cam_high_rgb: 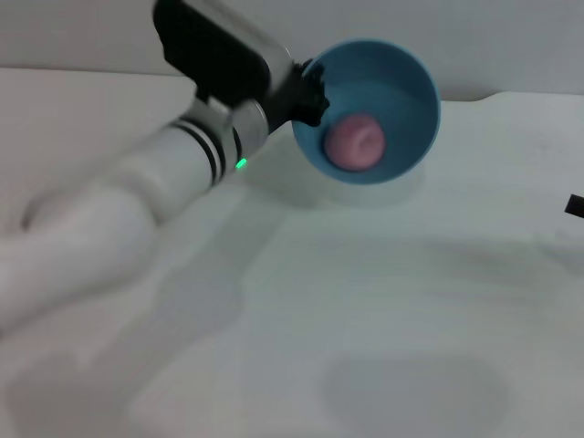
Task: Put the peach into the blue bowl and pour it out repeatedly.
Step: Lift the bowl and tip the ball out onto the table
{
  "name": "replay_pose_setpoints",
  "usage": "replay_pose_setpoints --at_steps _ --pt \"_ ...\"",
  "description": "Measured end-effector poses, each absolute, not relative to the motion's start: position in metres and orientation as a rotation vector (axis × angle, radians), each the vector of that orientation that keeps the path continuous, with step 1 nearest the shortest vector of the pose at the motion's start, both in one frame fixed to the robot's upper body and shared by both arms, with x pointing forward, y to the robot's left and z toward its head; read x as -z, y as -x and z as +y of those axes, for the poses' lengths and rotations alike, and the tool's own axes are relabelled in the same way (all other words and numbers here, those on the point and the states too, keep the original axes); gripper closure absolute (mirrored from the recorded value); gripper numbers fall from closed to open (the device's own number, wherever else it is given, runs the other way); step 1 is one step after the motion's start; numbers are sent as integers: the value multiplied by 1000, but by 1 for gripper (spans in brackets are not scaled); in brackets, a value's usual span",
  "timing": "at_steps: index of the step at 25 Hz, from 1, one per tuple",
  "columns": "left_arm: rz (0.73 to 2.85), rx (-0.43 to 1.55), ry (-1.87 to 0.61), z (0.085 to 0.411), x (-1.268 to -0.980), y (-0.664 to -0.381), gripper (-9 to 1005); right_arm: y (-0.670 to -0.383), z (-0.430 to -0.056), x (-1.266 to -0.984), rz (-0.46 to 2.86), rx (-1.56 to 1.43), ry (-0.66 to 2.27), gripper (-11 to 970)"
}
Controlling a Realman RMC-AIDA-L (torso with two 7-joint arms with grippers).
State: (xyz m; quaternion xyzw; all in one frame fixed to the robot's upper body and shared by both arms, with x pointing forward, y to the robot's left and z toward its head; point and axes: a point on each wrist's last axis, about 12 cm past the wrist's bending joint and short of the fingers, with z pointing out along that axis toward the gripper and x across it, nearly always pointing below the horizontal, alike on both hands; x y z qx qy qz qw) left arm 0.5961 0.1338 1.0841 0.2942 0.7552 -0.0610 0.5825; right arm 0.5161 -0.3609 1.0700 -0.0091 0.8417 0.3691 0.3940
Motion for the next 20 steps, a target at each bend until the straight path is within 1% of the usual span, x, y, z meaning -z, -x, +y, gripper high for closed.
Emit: replay_pose_setpoints --at_steps 2,8,13,14,16,19,20 --pt "1646 49 -720 130 -1076 -586 997 -513 -363 -1068 2135 -938 7 431" --pt "1492 -24 -724 129 -1073 -571 997 -509 -363 -1065 2138 -953 -14 431" --pt "1222 -140 -762 138 -1067 -542 997 -508 -363 -1063 2139 -961 -22 431" --pt "1152 -203 -802 137 -1069 -537 997 -507 -362 -1062 2138 -965 -25 431" --pt "1128 -237 -833 136 -1069 -536 997 -507 -363 -1062 2138 -965 -26 431" --pt "1060 -329 -962 129 -1065 -530 997 -507 -362 -1062 2137 -966 -25 431" --pt "1014 -387 -1038 123 -1064 -528 997 -508 -362 -1063 2137 -966 -24 431"
